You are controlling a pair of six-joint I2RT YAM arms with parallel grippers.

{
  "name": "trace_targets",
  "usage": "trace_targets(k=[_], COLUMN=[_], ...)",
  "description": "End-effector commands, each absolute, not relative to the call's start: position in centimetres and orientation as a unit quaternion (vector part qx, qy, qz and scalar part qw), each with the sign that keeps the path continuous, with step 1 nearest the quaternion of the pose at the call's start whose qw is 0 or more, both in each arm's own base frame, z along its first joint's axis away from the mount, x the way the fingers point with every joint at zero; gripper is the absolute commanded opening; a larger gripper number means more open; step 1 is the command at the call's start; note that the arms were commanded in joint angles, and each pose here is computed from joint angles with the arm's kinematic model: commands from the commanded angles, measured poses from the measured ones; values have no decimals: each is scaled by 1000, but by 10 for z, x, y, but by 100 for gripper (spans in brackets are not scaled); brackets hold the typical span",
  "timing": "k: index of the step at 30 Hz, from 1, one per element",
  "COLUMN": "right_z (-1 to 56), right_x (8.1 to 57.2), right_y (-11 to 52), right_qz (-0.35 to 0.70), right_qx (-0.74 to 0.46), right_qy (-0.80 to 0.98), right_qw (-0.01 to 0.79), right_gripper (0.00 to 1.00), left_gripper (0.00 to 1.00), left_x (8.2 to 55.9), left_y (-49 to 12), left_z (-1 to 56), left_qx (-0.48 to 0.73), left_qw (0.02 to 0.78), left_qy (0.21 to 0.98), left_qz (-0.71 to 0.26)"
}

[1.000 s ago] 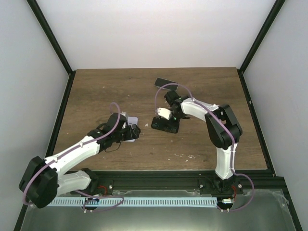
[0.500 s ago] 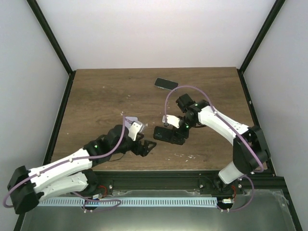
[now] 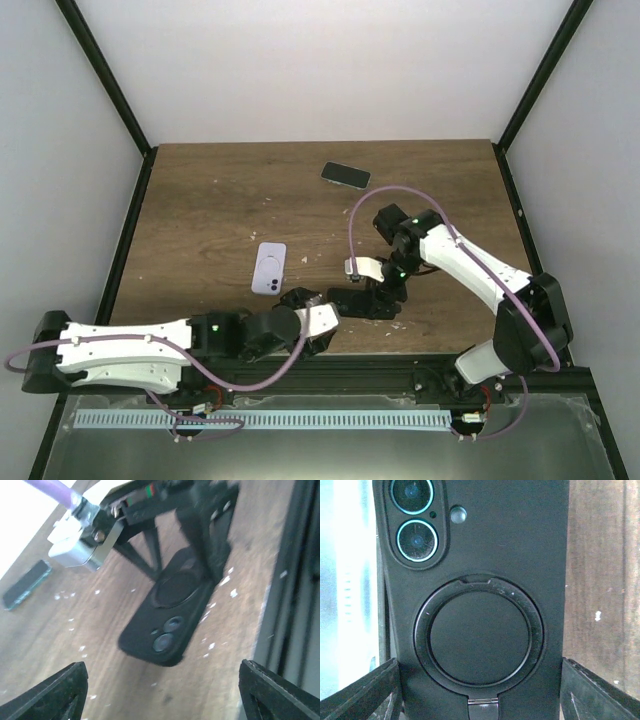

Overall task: Take the phone out of the phone case
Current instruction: Pick up the phone at the center of the board.

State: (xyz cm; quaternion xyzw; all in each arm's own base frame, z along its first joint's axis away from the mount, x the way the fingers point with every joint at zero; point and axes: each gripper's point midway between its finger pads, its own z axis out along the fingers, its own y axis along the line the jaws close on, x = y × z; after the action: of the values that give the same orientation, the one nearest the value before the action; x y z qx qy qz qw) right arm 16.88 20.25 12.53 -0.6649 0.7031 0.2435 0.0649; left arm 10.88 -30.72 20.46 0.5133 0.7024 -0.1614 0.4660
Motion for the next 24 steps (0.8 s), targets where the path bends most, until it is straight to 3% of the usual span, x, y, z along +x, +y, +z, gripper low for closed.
trace_targets(k=[1,6,10,20,24], right_z=[151,160,168,162,165], right_x=[153,144,141,140,139], right_y=[208,213,217,220,221], right_qz=[278,303,317,331,336], right_qx=[-680,-679,-679,-669,-668], right_qy=[675,665,658,663,661], right_qw=[74,65,78,66,66], right_gripper=[49,49,48,48,48], left_gripper=[81,62,44,45,36], left_x=[134,122,116,107,113], left_y=[-295,-318,-328,-339,-336], left_z=[204,206,187,169,165], left_qx=[573,636,686,720,721], left_qw=[495,507,460,425,426], left_qy=[653,581,565,548,546], left_qz=[-3,-14,5,-1,24])
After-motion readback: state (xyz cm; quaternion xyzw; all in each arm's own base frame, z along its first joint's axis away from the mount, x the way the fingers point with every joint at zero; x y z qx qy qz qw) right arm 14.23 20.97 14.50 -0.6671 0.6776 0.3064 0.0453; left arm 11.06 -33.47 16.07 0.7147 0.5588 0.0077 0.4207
